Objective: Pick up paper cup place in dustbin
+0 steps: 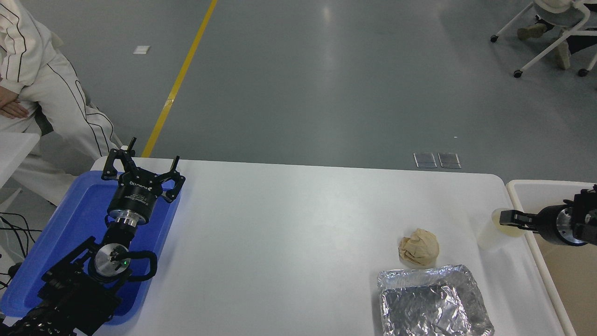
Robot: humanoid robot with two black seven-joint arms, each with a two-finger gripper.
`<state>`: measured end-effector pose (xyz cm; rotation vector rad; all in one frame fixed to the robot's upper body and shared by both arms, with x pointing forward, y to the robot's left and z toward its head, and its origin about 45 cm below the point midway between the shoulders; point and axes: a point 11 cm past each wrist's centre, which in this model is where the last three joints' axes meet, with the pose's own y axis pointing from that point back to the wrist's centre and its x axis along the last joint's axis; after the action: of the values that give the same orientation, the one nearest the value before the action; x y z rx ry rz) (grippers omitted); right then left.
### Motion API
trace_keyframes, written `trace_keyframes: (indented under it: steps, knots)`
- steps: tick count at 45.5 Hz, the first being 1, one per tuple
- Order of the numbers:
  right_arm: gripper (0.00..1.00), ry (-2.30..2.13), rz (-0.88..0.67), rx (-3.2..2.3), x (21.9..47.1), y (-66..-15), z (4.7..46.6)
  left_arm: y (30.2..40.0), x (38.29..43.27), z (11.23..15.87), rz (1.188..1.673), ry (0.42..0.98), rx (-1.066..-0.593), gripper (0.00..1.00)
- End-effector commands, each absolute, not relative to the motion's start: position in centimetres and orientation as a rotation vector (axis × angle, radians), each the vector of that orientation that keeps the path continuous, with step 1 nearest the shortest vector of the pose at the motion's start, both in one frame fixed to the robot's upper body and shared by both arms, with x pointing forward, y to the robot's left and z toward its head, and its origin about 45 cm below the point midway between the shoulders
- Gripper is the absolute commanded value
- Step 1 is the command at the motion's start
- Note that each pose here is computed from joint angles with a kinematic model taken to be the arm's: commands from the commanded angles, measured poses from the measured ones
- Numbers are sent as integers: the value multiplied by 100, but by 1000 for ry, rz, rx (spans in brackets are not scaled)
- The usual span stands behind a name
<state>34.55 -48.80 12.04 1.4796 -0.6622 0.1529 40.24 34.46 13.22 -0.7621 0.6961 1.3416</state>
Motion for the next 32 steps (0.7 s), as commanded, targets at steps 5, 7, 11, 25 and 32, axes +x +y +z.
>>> trace_keyframes:
  steps: [5,7,11,25,32]
  knots:
    - [2,-673,105,1491,3367,-4853,1113,3449,4023,1320,1343,696,-762,100]
    - [0,-669,102,1488,3350,-4866,1104,3445,4024,1323,1341,696,-762,100]
    - [0,-668,95,1487,3331,-4865,1088,3445,4025,1323,1341,696,-762,100]
    - [0,-705,101,1486,3382,-4915,1185,3445,4025,1323,1341,696,-762,100]
    - [0,-706,62,1499,3329,-4953,1299,3445,4025,1323,1341,696,-762,100]
